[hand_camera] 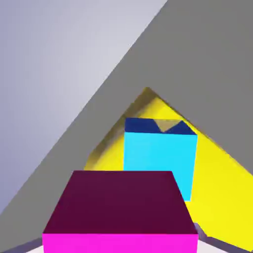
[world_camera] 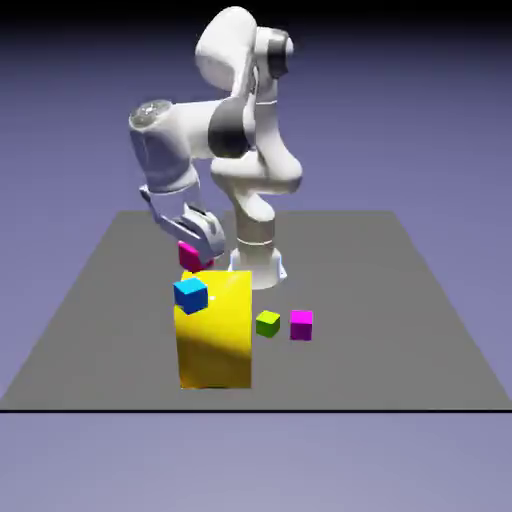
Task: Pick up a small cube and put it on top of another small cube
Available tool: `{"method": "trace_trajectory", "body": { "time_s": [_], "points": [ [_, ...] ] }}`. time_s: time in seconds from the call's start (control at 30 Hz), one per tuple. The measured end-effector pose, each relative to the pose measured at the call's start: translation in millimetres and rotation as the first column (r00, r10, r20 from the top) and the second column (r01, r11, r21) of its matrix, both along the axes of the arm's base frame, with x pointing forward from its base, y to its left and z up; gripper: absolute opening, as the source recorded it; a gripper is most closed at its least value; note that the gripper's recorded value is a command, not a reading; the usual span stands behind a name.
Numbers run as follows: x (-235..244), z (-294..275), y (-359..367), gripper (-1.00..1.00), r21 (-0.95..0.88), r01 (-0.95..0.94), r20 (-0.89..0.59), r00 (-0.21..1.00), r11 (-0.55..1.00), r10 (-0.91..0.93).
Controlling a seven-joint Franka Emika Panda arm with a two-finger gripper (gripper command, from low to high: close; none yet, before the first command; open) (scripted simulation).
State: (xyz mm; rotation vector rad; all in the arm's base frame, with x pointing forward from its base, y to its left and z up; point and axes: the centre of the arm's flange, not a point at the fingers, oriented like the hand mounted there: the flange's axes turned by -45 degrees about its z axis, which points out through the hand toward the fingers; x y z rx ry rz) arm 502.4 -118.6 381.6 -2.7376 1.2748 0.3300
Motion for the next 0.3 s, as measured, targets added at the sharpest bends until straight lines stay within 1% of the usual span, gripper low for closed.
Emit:
{"method": "trace_trajectory", "body": {
  "time_s": [0.07, 0.1, 0.17, 0.27, 0.3],
  "points": [
    [-1.7, -0.8, -6.3, -1.00, 0.000, 0.013, 0.000, 1.000, 1.000, -0.013],
    [-4.0, -0.8, -15.2, 1.00, 0.000, 0.031, 0.000, 1.000, 1.000, -0.031],
    [-10.6, -0.8, -37.3, 1.00, -0.002, 0.074, -0.001, 0.997, 0.997, -0.074],
    [-11.9, 49.7, -66.3, 1.00, -0.002, 0.118, -0.001, 0.993, 0.993, -0.118],
    [-9.7, 66.9, -64.1, 1.00, -0.002, 0.109, -0.001, 0.994, 0.994, -0.109]
  ]
}}
